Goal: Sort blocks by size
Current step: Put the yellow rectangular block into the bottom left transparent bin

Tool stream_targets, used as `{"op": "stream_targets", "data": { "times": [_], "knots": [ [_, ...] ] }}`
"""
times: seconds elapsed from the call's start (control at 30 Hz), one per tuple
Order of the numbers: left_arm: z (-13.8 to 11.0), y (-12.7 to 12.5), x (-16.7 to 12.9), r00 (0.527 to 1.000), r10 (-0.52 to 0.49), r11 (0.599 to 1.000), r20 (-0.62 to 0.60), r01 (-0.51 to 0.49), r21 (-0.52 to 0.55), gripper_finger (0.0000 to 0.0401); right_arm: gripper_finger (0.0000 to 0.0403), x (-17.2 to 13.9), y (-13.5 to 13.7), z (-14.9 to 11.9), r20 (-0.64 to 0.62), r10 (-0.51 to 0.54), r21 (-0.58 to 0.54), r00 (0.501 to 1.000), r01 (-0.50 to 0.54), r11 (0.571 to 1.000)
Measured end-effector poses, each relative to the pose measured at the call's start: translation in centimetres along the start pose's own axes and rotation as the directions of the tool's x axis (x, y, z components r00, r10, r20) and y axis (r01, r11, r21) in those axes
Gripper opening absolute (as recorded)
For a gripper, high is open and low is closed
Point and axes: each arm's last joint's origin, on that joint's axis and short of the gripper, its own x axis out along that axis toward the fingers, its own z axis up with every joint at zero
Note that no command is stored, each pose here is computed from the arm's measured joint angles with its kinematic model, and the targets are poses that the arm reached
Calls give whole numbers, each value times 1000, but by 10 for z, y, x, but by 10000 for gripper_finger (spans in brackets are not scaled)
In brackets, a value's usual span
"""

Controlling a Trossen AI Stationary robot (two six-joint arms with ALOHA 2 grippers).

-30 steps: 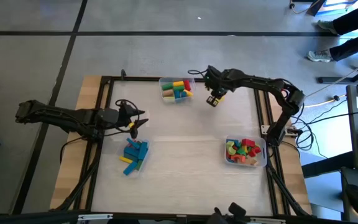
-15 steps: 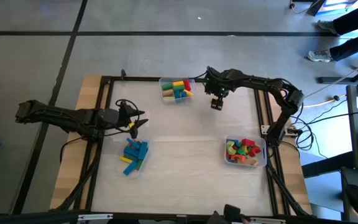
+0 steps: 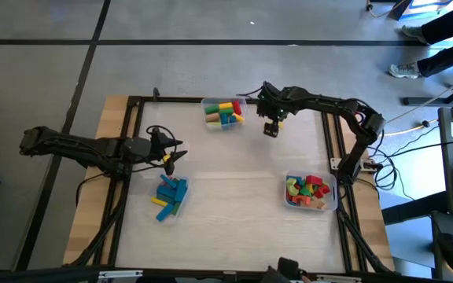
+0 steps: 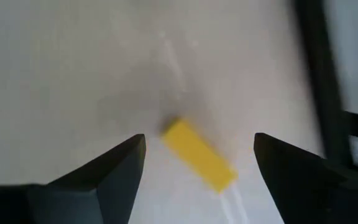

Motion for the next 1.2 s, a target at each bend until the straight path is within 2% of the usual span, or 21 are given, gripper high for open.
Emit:
{"op": "stream_targets", "data": {
  "times": [0.13, 0.3, 0.5, 0.63, 0.93, 1.07, 1.2],
  "knots": [
    [-1, 0, 0, 1000, 1, 1000, -5, -1, -2, 210, 303, -1, 4, -8, -57, 125, -127, 990, -131, 983],
    [-1, 0, 0, 1000, 3, 1000, -10, -3, -9, 210, 303, 0, -3, -10, -58, 97, -253, 994, -109, 961],
    [-2, 0, 0, 1000, 4, 1000, -15, -5, -29, 210, 303, 8, -18, -16, -75, 110, -275, 991, -126, 953],
    [-2, 0, 0, 1000, 5, 999, -17, -6, -53, 210, 303, 26, -22, -17, -110, 122, -288, 986, -149, 946],
    [-2, 1, 0, 1000, 6, 998, -19, -7, -61, 210, 300, 66, -23, -16, -201, 68, -334, 977, -133, 933],
    [-2, 1, 0, 1000, 5, 998, -18, -6, -61, 210, 263, 70, -24, -18, -212, 96, -305, 973, -159, 939],
    [-2, 0, 0, 1000, 5, 998, -16, -6, -61, 210, 182, 70, -23, -19, -224, 110, -300, 968, -176, 937]
  ]
}}
